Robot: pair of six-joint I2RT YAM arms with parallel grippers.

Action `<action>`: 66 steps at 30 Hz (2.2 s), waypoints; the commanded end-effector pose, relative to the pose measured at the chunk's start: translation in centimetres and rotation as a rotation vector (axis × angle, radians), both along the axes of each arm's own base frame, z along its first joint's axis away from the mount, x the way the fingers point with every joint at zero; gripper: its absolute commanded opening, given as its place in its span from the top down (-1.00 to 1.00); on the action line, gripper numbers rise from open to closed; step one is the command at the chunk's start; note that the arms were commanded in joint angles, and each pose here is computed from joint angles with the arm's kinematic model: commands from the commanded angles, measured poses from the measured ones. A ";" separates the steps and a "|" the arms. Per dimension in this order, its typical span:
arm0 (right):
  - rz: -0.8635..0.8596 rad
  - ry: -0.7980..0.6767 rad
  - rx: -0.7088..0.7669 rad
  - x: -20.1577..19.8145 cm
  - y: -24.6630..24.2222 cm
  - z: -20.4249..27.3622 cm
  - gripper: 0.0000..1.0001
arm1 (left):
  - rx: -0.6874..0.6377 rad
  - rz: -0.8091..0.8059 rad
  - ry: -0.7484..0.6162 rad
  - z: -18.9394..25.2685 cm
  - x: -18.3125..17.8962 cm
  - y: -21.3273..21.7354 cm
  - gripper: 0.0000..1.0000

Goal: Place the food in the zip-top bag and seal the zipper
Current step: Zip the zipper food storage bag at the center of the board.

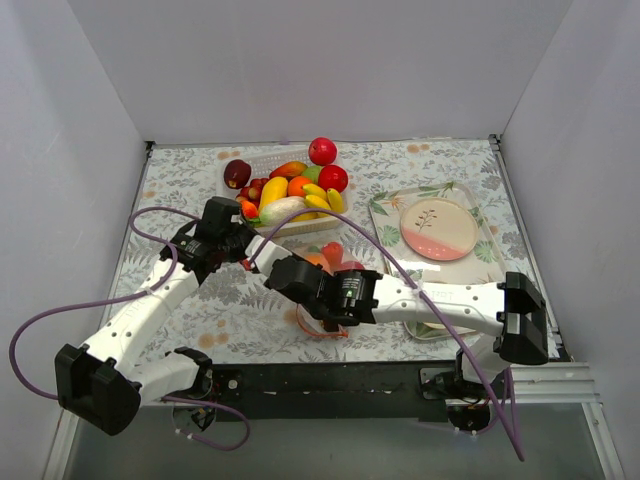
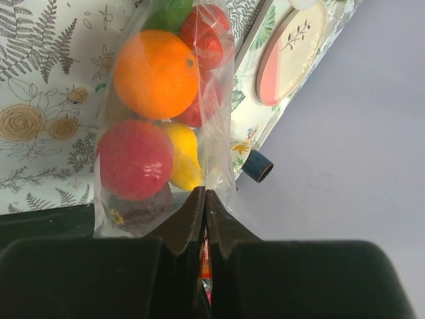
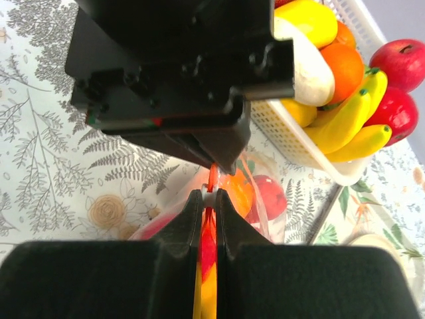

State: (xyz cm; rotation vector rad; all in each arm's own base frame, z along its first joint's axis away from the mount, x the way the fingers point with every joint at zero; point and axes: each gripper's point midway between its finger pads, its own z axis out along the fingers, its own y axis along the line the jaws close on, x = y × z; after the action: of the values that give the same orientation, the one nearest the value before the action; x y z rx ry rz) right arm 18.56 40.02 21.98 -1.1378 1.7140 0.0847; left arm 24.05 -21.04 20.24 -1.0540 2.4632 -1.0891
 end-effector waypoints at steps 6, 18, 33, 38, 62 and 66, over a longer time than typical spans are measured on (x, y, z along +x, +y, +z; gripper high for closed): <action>-0.012 0.135 0.021 -2.4 -3.7 -1.9 0.97 | -0.203 0.337 0.141 3.5 3.0 0.5 1.00; -0.043 0.209 0.026 -3.6 -5.4 -1.7 0.97 | -0.178 0.390 0.126 3.8 4.8 1.3 1.00; -0.081 0.317 -0.016 -6.4 -9.6 -2.6 0.97 | -0.158 0.441 0.123 4.2 6.9 2.2 1.00; -0.100 0.348 0.009 -7.2 -11.6 -1.8 0.97 | -0.153 0.450 0.119 4.4 7.4 2.6 1.00; -0.148 0.386 0.046 -8.3 -18.1 1.2 0.97 | -0.116 0.475 0.112 3.9 8.4 4.3 1.00; -0.149 0.376 0.047 -8.2 -18.0 1.5 0.97 | -0.096 0.460 0.106 3.3 8.2 4.4 1.00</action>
State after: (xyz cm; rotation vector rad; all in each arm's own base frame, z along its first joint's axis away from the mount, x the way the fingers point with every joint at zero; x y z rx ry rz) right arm 10.68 23.63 22.43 -0.9860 2.1078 0.2875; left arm 29.56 -18.05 21.62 -1.2335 2.3680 -0.9664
